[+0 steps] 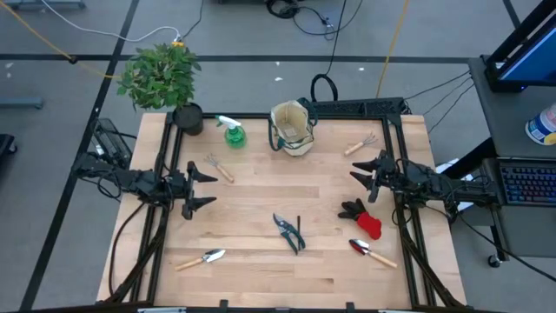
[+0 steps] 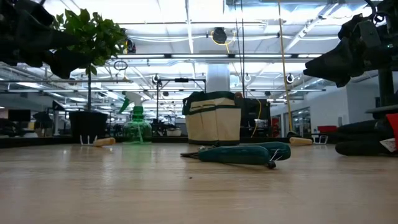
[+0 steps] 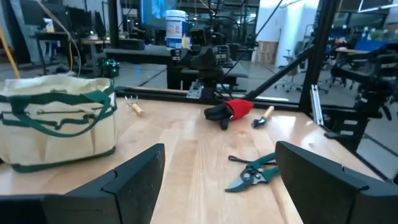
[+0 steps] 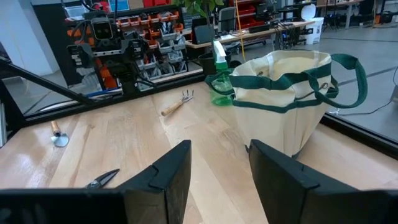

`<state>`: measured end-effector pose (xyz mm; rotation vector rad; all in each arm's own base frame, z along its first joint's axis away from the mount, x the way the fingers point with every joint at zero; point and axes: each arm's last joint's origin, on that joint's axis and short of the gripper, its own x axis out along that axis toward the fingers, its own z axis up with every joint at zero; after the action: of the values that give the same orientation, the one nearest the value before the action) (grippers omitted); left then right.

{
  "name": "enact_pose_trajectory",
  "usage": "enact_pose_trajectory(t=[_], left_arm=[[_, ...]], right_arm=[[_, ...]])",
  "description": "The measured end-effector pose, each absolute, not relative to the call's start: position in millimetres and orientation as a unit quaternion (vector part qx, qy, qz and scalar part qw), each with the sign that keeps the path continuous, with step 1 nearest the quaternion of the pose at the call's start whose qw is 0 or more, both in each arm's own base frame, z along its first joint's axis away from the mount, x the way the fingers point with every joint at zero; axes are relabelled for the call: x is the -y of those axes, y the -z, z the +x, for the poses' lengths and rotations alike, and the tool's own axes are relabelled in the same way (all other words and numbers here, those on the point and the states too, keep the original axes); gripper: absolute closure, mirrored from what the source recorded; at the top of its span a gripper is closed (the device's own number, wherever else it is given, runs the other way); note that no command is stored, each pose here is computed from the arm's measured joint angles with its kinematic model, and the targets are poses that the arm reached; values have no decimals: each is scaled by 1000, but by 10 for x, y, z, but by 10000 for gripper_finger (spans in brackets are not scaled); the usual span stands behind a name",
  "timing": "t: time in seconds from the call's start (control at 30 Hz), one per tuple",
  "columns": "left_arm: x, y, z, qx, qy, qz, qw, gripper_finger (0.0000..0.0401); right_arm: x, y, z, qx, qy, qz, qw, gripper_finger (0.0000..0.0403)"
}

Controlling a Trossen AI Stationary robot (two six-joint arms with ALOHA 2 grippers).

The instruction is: Pick & Place Garden tools in Gardening bag

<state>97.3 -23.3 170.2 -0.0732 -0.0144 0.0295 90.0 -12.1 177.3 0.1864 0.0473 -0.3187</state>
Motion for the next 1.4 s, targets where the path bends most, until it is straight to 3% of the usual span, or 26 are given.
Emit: enact_pose_trajectory(t=[0.77, 1.13, 1.4], left_arm=[[175, -1833, 955, 69, -110, -25, 991, 91], [170, -1830, 955, 68, -119, -27, 990, 91], [169, -1830, 955, 69, -119, -36, 990, 91]], right_arm=[[122, -1785, 900, -17, 158, 101, 982, 248], [178, -1831, 877, 39, 257, 178, 949, 248], [168, -2051, 864, 137, 226, 156, 952, 248]])
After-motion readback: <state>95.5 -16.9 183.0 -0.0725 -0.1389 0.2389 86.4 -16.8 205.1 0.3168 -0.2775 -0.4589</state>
